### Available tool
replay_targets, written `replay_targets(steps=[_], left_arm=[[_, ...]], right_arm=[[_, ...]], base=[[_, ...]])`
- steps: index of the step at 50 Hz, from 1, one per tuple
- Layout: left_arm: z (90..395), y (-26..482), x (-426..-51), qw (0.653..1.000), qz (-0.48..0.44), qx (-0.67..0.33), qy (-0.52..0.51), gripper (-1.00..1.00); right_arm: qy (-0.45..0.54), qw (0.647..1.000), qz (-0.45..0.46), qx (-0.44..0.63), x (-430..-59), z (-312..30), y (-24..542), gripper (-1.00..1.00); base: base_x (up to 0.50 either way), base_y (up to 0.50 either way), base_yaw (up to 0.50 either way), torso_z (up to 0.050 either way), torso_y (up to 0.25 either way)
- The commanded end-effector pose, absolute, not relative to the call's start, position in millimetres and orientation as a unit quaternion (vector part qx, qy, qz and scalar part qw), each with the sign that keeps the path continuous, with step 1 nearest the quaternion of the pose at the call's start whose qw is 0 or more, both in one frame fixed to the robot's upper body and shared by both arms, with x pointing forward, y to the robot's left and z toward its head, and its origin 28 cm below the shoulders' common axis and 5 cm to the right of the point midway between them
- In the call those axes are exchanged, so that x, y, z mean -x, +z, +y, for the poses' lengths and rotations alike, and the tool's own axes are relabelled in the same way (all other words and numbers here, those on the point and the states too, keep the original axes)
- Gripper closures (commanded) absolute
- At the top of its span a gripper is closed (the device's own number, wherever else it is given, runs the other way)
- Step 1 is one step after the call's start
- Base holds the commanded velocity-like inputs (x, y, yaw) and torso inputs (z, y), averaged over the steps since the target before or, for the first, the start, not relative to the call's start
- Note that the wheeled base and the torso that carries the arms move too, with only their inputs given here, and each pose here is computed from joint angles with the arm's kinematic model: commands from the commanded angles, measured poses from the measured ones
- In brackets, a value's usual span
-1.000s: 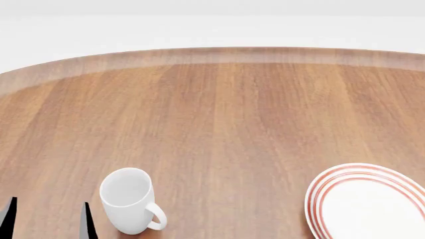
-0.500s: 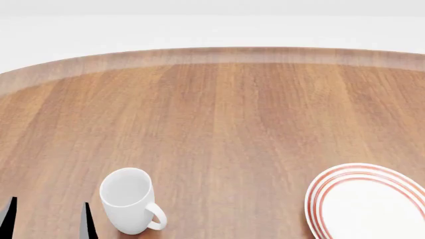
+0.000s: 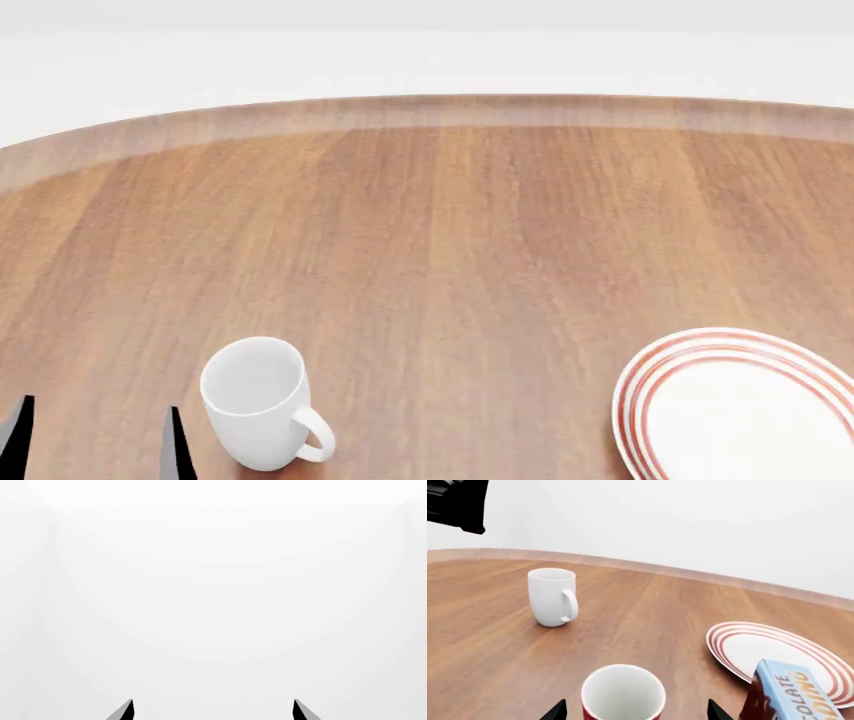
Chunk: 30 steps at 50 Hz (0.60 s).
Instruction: Pick up the red mug and put it on the plate
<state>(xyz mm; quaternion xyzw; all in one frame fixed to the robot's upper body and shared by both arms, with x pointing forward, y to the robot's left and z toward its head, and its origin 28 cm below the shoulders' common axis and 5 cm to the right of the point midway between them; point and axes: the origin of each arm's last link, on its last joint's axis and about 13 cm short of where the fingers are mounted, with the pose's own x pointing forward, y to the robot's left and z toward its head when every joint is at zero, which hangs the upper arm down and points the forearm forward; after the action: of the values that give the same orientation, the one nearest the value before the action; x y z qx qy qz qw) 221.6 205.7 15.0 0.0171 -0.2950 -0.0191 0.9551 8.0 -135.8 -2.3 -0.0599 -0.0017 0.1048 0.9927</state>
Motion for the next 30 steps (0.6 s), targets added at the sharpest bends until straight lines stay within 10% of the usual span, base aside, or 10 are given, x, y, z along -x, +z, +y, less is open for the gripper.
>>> replay_targets(steps=[1, 30], left_arm=[[205.7, 15.0, -221.6, 0.955, -0.295, -0.018, -0.018, -1.0], [205.7, 15.0, -221.6, 0.955, -0.296, -0.018, -0.018, -1.0]], right_arm=[[0.107, 0.993, 0.004, 0.057, -9.0, -134.7, -9.3, -1.0], [0.102, 0.994, 0.025, 0.023, -16.1, -130.6, -30.2, -1.0]], base=[[0.0, 0.0, 0.0, 0.0, 0.0], [0.0, 0.0, 0.0, 0.0, 0.0]])
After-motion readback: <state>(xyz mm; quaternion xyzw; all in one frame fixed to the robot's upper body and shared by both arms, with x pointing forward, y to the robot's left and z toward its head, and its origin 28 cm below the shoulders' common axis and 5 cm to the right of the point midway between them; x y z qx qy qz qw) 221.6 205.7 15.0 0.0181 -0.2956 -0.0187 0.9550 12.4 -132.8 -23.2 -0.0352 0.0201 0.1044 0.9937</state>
